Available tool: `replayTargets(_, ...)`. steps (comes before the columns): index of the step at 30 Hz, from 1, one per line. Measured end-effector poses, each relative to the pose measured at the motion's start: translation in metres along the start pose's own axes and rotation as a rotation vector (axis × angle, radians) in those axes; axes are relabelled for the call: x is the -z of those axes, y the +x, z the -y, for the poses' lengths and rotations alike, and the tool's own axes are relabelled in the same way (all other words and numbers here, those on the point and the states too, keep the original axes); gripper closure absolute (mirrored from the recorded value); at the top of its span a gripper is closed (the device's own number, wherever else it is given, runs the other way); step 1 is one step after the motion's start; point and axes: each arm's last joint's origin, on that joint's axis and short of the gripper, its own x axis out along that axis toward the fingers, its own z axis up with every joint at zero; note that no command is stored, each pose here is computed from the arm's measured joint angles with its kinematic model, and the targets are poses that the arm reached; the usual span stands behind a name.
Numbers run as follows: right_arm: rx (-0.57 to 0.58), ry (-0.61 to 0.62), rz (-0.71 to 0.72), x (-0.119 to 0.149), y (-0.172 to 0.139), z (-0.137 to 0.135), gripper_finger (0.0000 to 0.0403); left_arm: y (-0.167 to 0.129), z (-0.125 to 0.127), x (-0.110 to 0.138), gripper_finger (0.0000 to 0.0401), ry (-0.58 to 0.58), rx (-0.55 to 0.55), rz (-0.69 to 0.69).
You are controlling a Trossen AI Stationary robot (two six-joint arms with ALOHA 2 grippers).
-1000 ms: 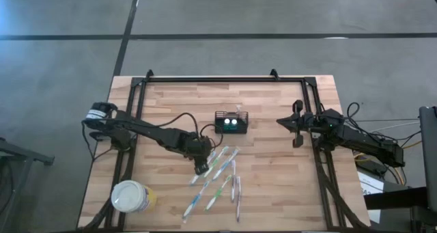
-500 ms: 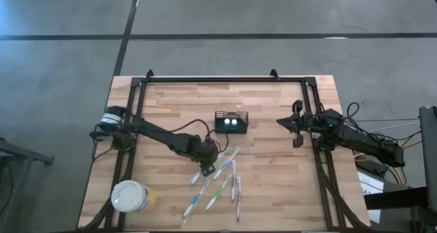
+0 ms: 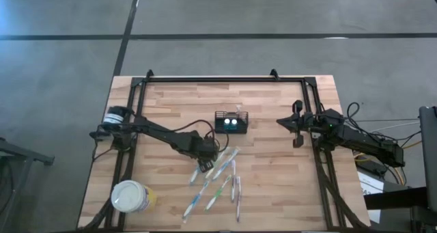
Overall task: Pick & Place toothbrushing station
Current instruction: Put the top left blue toothbrush into the wire organizer
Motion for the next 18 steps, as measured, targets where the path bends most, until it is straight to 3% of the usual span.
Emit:
replayTargets(5, 0.000, 0.000, -0.001, 0.0001, 0.0000, 0.0000, 0.0394, 0.0003, 0.0000, 0.0004, 0.0244, 0.047, 0.006, -0.003)
replayTargets(14, 0.000, 0.000, -0.002, 0.0002, 0.0001, 0.0000, 0.0394, 0.0008, 0.0007, 0.0001, 0.0382, 0.136, 0.014, 0.004)
replayTargets(18, 0.000, 0.000, -0.002, 0.0002, 0.0001, 0.0000, 0.0394, -0.0027, 0.0004, -0.0013, 0.0386, 0.172, 0.022, 0.025)
